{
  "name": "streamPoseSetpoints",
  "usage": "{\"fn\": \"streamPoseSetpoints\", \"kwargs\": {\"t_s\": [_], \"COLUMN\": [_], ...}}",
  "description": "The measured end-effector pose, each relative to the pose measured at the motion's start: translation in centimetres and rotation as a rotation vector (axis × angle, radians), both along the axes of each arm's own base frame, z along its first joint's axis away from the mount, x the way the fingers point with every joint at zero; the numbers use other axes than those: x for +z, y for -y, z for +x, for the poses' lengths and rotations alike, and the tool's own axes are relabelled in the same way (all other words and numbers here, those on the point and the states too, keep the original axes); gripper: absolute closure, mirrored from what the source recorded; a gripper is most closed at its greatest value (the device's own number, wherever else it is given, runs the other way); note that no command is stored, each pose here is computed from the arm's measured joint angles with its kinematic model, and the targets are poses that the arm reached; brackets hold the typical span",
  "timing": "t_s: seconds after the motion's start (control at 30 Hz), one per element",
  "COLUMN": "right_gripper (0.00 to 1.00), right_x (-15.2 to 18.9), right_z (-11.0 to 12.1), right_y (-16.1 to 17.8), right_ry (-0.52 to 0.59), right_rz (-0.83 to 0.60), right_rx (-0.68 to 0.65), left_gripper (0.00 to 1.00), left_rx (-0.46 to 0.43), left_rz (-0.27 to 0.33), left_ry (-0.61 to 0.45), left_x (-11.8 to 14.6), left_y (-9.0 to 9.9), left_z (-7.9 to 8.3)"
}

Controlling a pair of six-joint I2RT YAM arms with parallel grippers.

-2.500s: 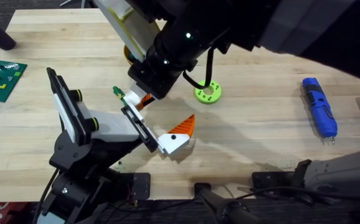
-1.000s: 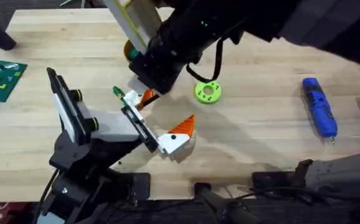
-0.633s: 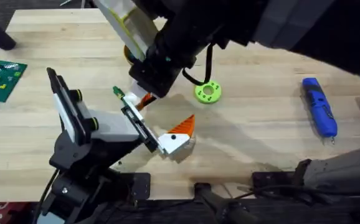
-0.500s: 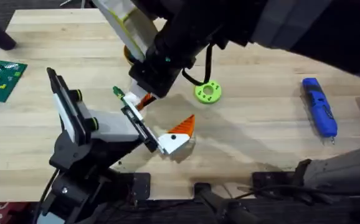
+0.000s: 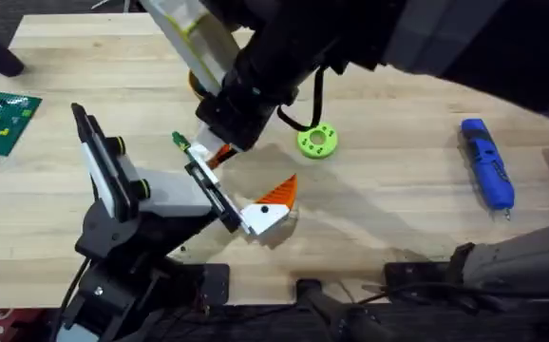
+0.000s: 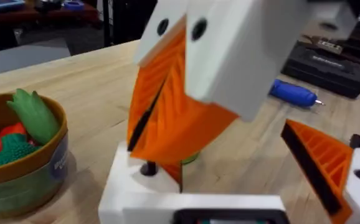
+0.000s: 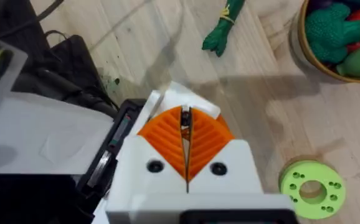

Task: Pick up the gripper from the table and insert it into the empty holder that is missing its gripper. Then pick up a screw, insert it into the mounting hole, and use the screwdriver to tighten it. Finally, clean up the table by picking up the vegetable and placing it into the bucket.

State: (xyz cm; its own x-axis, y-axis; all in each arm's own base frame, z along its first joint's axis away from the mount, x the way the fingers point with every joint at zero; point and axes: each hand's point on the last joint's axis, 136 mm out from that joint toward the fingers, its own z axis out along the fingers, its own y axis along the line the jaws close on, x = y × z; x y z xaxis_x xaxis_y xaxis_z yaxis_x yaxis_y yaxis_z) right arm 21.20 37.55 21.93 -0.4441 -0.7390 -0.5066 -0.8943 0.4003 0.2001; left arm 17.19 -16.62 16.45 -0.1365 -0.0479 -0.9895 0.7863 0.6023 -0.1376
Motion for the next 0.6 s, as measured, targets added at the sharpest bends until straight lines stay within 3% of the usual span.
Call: {"fn": "streamPoseSetpoints", "kwargs": {"t_s": [0.57, 0.6], "right_gripper": [0.991, 0.929], "right_x": [-0.84, -0.86], "right_z": [0.13, 0.10], "right_y": [-0.18, -0.16], "right_ry": [-0.016, -0.018], "right_rz": [-0.013, -0.015], "right_rx": [0.003, 0.002], "left_gripper": [0.012, 0.012], "left_rx": [0.005, 0.005], "left_rz": [-0.012, -0.012], "left_ry": [-0.021, -0.020], "left_x": [-0.07, -0.06], "left_y": [-0.04, -0.04], "left_z": [0.05, 0.05]}}
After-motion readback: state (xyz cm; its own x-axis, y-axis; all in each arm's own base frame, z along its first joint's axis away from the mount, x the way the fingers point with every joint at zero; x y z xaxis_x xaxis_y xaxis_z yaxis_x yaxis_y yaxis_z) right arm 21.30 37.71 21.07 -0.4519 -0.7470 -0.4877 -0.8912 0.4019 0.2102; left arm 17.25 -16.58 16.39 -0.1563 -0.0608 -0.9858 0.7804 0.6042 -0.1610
